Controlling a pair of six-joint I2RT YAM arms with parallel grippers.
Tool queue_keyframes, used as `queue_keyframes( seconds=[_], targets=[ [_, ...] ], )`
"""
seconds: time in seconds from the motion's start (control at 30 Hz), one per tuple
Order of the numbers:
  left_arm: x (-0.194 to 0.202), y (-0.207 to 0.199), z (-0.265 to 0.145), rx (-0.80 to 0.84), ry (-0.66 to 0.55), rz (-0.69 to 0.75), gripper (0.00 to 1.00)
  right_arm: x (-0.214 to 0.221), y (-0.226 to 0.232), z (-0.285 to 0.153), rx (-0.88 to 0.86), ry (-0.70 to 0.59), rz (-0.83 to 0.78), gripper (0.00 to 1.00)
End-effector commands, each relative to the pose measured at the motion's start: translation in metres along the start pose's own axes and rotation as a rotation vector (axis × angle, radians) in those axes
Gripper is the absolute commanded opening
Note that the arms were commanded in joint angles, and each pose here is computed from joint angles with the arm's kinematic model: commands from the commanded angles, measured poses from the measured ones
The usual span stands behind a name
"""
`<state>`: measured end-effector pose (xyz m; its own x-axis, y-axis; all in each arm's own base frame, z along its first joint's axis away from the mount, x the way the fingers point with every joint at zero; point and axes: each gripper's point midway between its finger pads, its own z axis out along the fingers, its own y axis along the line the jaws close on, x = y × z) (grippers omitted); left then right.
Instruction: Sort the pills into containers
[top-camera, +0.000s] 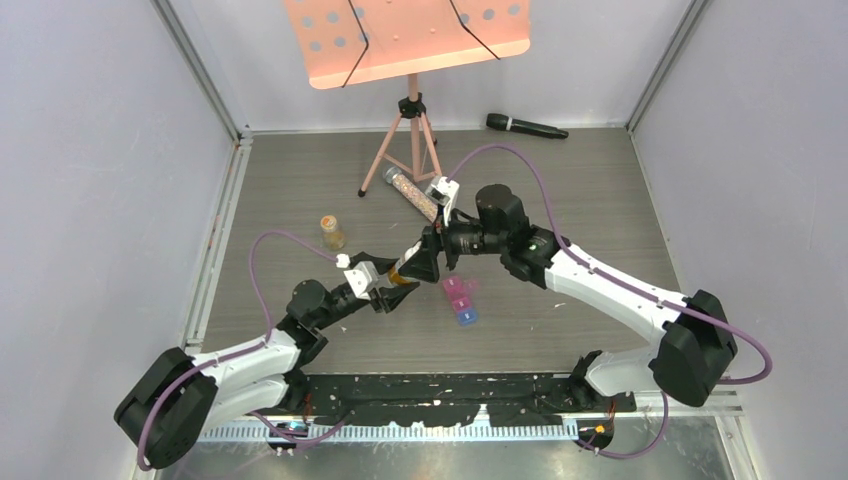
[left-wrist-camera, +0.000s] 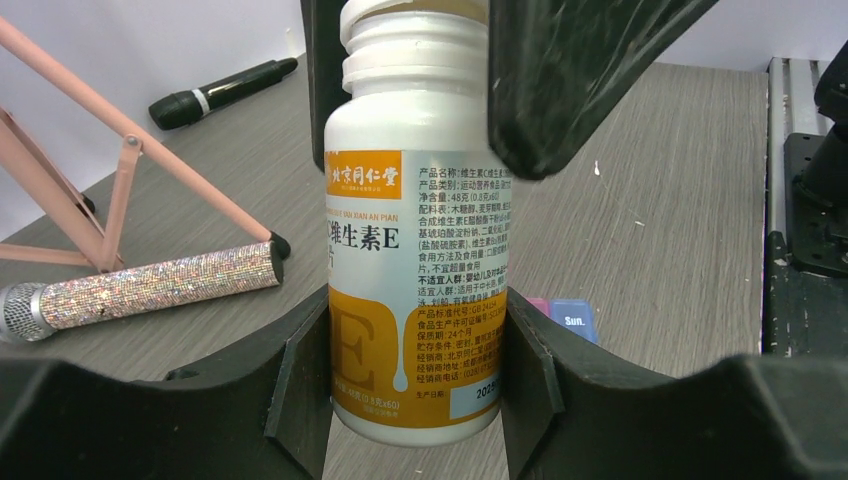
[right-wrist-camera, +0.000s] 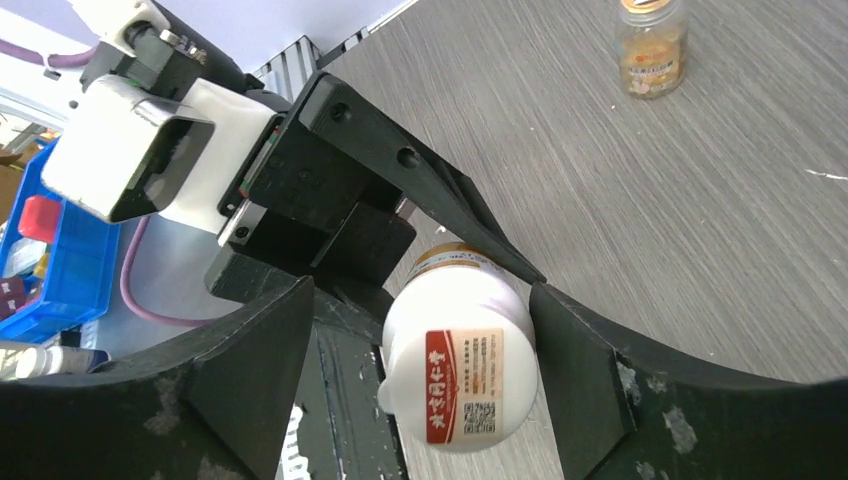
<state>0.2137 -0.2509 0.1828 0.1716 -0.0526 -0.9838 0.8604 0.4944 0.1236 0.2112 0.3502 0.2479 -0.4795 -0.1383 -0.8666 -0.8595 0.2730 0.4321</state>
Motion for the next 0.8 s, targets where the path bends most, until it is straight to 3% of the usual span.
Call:
queue_keyframes(
  seconds=[0.0,0.07,0.13,0.2,0.23,0.27,0.33,0.37,0.47,0.77],
  targets=[
    [-0.039,0.008,0.008,-0.022,-0.112,0.027,0.01,-0.020,0.009,0.007,-0.023,-0.050,-0.011,0.84],
    [-0.041,0.009,0.006,-0.027,-0.117,0.029,0.02,-0.018,0.009,0.007,-0.020,-0.045,-0.009,0.83],
    [-0.042,0.008,0.005,-0.029,-0.114,0.028,0.03,-0.018,0.009,0.007,-0.020,-0.040,-0.007,0.72],
    [-0.043,0.009,0.003,-0.034,-0.113,0.027,0.07,-0.020,0.011,0.009,-0.027,-0.027,0.004,0.49],
    [-0.044,0.010,0.002,-0.042,-0.115,0.028,0.11,-0.021,0.012,0.010,-0.034,-0.025,0.006,0.43],
    [-0.046,0.012,0.002,-0.056,-0.119,0.013,0.20,-0.018,0.013,0.011,-0.035,-0.001,0.022,0.33],
    [-0.049,0.015,0.003,-0.079,-0.120,-0.028,0.51,-0.016,0.015,0.012,-0.045,0.009,0.023,0.23],
    [-0.050,0.017,0.003,-0.086,-0.112,-0.040,0.58,-0.016,0.015,0.012,-0.048,0.010,0.015,0.21],
    [-0.050,0.017,0.004,-0.087,-0.080,-0.054,0.67,-0.017,0.018,0.007,-0.055,0.029,-0.028,0.16],
    [-0.059,-0.021,0.000,0.115,-0.037,-0.141,0.69,-0.012,0.038,-0.014,-0.178,0.145,-0.268,0.15]
  ],
)
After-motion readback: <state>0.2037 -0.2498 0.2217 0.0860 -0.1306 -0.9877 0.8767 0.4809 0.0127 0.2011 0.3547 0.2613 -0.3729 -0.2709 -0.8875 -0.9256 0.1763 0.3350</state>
